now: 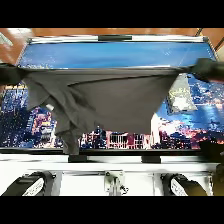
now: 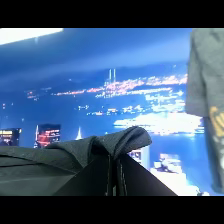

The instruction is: Fold the shirts.

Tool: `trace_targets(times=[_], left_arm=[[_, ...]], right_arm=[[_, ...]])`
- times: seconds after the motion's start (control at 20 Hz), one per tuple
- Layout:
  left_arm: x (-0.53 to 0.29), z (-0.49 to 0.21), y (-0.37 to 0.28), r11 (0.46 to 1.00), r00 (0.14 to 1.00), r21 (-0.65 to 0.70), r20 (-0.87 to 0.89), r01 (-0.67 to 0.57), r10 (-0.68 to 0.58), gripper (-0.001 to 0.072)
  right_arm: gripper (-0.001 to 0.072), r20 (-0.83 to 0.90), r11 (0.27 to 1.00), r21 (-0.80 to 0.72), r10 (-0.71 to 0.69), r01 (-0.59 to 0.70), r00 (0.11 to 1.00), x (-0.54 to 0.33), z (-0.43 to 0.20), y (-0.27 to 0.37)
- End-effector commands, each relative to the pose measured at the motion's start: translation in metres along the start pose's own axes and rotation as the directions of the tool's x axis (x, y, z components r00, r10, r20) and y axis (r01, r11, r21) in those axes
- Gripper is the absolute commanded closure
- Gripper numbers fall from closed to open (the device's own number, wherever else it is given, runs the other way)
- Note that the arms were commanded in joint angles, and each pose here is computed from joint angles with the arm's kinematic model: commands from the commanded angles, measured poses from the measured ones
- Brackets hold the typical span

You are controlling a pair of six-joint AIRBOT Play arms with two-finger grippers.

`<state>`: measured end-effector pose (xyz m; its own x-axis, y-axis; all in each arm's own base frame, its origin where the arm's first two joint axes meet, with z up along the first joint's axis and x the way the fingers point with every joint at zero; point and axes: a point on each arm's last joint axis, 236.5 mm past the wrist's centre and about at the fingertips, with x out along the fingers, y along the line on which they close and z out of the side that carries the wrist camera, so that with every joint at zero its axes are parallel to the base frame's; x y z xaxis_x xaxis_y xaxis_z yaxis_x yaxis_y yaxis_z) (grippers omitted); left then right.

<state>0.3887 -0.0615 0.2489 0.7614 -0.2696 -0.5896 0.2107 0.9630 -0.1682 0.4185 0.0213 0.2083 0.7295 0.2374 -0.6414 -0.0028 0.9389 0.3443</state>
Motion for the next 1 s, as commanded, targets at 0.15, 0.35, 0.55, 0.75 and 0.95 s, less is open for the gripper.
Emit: trace_targets(times=[0.15,0.35,0.55,0.75,0.95], left_arm=[[0.152,-0.024,0.041,0.989,0.998,-0.145,-0.065,-0.004,-0.006,0.0677],[0.195,-0.100,0.025,0.983,0.943,-0.180,-0.320,0.031,-0.088,0.0665],[0.166,-0.128,0.055,0.997,0.869,-0.057,-0.494,-0.052,0.018,-0.0013],[0.068,-0.155,0.130,0.933,0.588,0.214,-0.730,-0.288,0.349,-0.0001],[0.053,-0.194,0.098,0.960,0.632,0.115,-0.731,-0.257,0.257,0.0092]], right_arm=[[0.0645,0.037,0.991,0.114,0.061,-0.065,0.997,0.185,-0.009,0.013],[0.0610,-0.050,0.966,0.253,0.065,-0.050,0.997,0.238,-0.051,0.019],[0.0170,-0.176,0.986,0.155,0.089,-0.062,0.980,0.212,-0.066,0.023],[0.0170,-0.364,0.994,-0.049,-0.107,0.096,0.925,0.137,-0.081,-0.038],[0.0170,-0.598,0.951,-0.183,-0.309,0.249,0.740,0.072,-0.131,-0.104]])
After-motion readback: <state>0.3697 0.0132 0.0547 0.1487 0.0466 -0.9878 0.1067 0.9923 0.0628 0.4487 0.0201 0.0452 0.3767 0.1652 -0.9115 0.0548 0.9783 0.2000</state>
